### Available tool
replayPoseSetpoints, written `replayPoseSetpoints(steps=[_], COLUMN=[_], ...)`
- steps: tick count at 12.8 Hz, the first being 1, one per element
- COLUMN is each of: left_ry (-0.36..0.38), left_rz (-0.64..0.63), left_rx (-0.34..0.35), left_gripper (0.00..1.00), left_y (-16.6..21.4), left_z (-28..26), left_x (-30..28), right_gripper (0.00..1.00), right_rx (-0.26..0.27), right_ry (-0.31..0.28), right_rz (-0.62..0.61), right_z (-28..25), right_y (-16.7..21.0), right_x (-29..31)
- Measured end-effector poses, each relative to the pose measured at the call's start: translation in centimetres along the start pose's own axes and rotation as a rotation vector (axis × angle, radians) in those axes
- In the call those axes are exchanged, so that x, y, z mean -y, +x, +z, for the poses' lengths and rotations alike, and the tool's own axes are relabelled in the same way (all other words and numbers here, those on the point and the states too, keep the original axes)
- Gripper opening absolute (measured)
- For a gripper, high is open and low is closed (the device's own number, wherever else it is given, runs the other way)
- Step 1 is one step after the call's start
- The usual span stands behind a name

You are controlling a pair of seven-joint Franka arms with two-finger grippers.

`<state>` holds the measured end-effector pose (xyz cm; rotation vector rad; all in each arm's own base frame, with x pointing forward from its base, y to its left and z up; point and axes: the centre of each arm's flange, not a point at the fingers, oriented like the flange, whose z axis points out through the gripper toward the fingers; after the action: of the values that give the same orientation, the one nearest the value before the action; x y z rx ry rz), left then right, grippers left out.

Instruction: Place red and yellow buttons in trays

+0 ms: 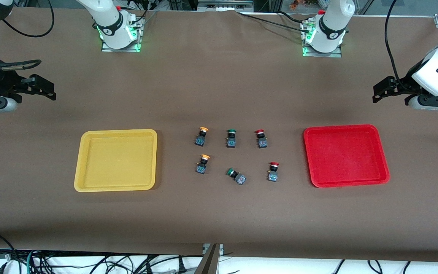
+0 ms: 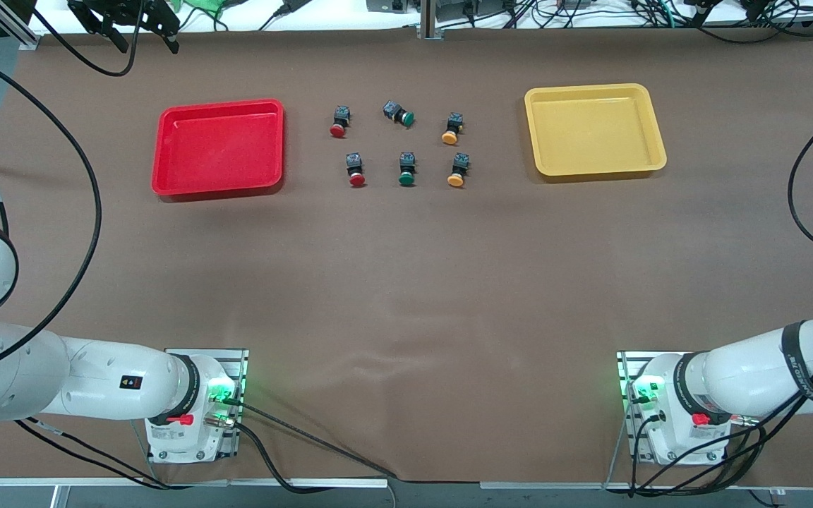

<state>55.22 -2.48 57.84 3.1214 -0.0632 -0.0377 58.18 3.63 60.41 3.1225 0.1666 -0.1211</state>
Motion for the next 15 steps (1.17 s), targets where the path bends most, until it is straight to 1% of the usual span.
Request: replayPoseSetpoints(steps=[9,10,13,15], left_ry=[0.000,0.000,0.002,0.006], left_rz=[0.001,0.001,0.002,0.027], left_rx=[0.006,0.026,0.156,0.220], left_gripper=[1.00,1.00,1.00,1.00], left_y=[0.0,-0.1,-0.4,0.4], left_z=[0.1,0.4,3.0,5.7], left_x=[-0.1,0.0,-0.1,-1.5], right_gripper=[1.00,1.00,1.00,1.00], right_rx=[0.001,0.001,0.001,0.000], right_ry=[0.000,0.000,0.000,0.000], right_rz=[0.000,0.000,0.000,0.000], right_z=[0.0,0.0,0.0,0.0], right_y=[0.0,0.0,0.0,0.0], right_x=[0.0,0.0,0.0,0.0])
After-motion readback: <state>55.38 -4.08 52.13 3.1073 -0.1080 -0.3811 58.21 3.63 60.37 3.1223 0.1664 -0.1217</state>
